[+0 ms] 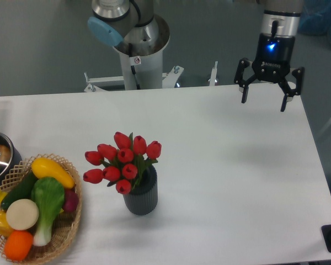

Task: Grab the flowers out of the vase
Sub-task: 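Open the gripper wider and lower it toward the table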

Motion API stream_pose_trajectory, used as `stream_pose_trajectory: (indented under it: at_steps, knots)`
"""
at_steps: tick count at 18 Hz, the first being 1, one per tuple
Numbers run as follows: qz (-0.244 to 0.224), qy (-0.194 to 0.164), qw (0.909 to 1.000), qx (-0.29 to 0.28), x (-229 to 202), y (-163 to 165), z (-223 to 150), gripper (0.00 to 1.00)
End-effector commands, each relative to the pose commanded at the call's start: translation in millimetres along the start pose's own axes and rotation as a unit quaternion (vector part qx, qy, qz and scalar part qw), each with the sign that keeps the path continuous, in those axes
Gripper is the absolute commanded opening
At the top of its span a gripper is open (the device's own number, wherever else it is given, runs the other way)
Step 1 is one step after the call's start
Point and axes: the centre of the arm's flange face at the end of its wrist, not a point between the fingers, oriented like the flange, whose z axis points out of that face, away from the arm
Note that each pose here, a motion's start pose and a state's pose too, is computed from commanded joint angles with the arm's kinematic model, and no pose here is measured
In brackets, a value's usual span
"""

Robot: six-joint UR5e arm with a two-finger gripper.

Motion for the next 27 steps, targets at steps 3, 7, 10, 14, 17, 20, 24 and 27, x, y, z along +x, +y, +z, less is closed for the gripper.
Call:
stream_pose_trajectory:
  at_steps: [3, 7, 10, 14, 17, 20, 24, 27]
  knots:
    - [0.003, -0.011, 0.9999, 0.001, -2.5, -0.8, -1.9, 1.0]
    - [-0.011, -0.015, 0.9998, 0.003, -3.8, -4.1, -4.6, 1.0]
    - [-0.008, -0.011, 0.9998, 0.013, -1.8, -7.7, -2.0, 1.0]
    - [-0.015, 0.006, 0.9989, 0.045, -1.1, -7.8, 9.4, 1.0]
    - [-0.011, 0.012, 0.9983, 0.056, -1.1, -6.5, 19.5, 1.0]
    - [-0.006, 0.011, 0.9984, 0.056, 2.5, -3.8, 22.5, 1.0]
    - [0.038, 0.017, 0.9949, 0.092, 7.6, -17.1, 25.0, 1.0]
    - [0.033, 0.028, 0.9926, 0.114, 13.6, -21.5, 29.5, 1.0]
